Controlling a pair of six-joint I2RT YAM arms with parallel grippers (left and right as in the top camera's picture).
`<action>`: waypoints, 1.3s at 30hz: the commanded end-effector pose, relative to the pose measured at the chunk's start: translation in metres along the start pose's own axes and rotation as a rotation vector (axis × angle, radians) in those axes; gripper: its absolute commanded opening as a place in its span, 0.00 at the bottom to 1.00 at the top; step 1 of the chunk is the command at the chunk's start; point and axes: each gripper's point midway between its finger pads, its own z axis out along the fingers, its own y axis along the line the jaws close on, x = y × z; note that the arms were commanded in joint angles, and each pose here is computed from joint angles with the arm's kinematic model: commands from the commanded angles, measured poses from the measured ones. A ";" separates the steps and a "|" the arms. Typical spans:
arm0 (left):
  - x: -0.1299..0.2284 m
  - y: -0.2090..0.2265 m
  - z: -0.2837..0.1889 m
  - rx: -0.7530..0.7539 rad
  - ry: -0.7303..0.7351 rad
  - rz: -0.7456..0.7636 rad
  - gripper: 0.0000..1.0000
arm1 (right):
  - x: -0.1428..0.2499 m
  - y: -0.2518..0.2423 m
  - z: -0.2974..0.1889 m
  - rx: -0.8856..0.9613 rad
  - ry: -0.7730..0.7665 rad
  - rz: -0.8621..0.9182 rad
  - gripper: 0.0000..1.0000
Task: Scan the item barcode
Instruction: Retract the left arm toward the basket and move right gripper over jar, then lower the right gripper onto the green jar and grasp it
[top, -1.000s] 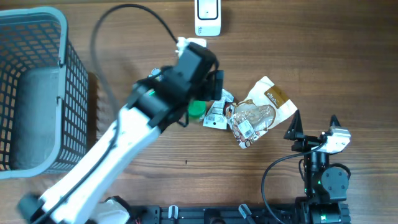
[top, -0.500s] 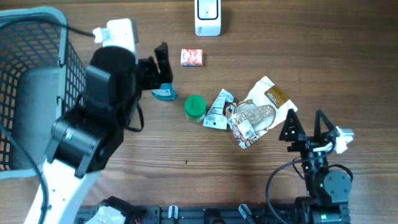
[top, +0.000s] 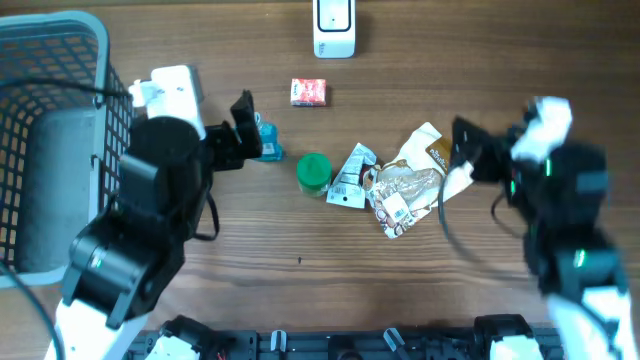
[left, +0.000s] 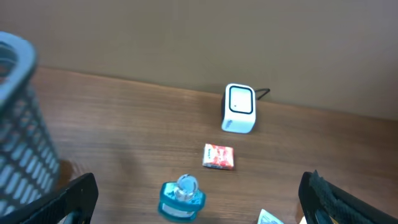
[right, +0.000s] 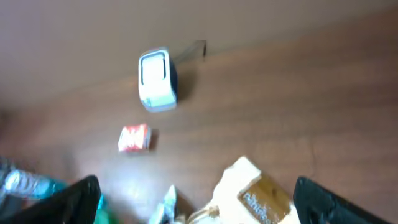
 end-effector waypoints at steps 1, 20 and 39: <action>-0.008 0.026 -0.016 -0.109 -0.054 -0.010 1.00 | -0.031 0.035 0.014 -0.004 0.114 -0.097 1.00; 0.020 0.083 -0.076 -0.248 -0.072 -0.095 1.00 | 0.065 0.142 0.070 -0.108 0.660 -0.014 1.00; 0.053 0.083 -0.042 -0.276 -0.028 -0.119 1.00 | 0.147 0.168 0.118 0.085 0.730 -0.071 1.00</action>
